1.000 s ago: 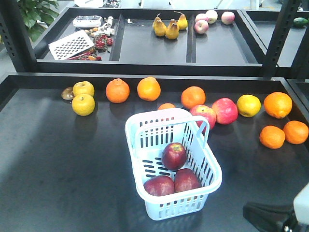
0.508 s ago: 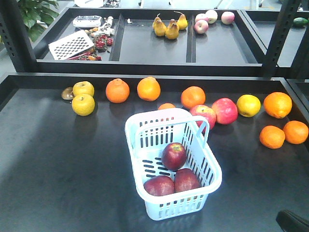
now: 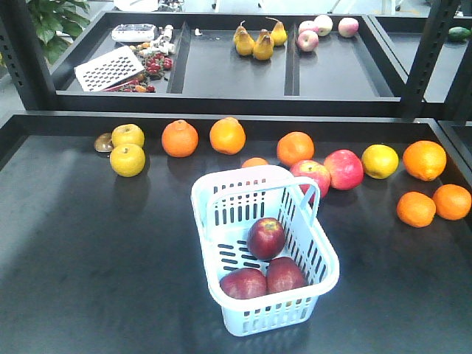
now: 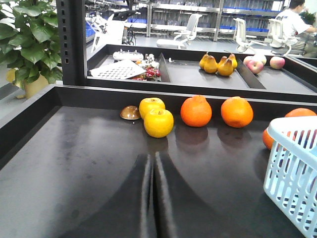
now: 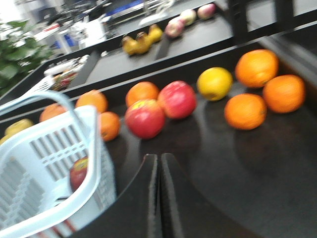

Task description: Pick three apples into basket with both arms

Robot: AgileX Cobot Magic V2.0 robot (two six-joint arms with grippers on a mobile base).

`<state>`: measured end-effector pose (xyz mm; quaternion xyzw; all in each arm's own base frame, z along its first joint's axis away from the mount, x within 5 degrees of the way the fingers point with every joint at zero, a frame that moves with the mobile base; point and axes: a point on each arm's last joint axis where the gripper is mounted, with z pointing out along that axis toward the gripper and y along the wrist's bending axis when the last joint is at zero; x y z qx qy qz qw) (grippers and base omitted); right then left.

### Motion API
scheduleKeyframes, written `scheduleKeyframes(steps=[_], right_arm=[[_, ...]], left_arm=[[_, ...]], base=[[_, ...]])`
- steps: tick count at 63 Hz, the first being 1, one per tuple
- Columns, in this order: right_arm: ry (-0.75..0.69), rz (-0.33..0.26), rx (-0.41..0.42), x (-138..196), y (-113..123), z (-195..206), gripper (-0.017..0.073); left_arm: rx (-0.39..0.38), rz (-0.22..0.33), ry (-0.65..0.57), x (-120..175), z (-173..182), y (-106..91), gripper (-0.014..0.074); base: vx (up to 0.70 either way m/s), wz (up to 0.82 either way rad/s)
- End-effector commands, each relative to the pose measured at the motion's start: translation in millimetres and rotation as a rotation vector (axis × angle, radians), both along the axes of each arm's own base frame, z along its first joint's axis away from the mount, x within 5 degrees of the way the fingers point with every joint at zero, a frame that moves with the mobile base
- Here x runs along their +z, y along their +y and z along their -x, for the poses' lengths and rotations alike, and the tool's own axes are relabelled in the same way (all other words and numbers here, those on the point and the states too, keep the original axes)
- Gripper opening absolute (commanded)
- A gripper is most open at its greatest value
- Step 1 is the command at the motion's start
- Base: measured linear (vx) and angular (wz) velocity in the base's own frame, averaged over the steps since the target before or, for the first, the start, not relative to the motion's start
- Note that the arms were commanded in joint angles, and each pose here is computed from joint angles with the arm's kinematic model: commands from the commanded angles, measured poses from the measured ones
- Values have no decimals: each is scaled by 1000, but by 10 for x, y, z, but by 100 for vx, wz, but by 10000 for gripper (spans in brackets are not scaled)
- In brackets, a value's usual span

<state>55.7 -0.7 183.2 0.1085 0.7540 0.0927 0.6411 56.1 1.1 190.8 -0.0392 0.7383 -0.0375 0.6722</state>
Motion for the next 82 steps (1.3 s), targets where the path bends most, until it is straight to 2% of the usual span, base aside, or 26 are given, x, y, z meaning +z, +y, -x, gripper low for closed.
scheduleKeyframes(steps=[1,11,21,82], right_arm=[[-103,54,-14,54,-10,-4,-4],[-171,169,-2,117,-6,-6,-4],[-218,212,8,158,4,-5,-4],[-221,213,8,164,5,-4,-4]], left_arm=[[-13,-1,-71,38,4,-11,-6],[-13,-1,-71,38,4,-11,-6],[-13,-1,-71,38,4,-11,-6],[-13,-1,-71,38,4,-11,-6]], base=[[0,0],[0,0],[0,0],[0,0]])
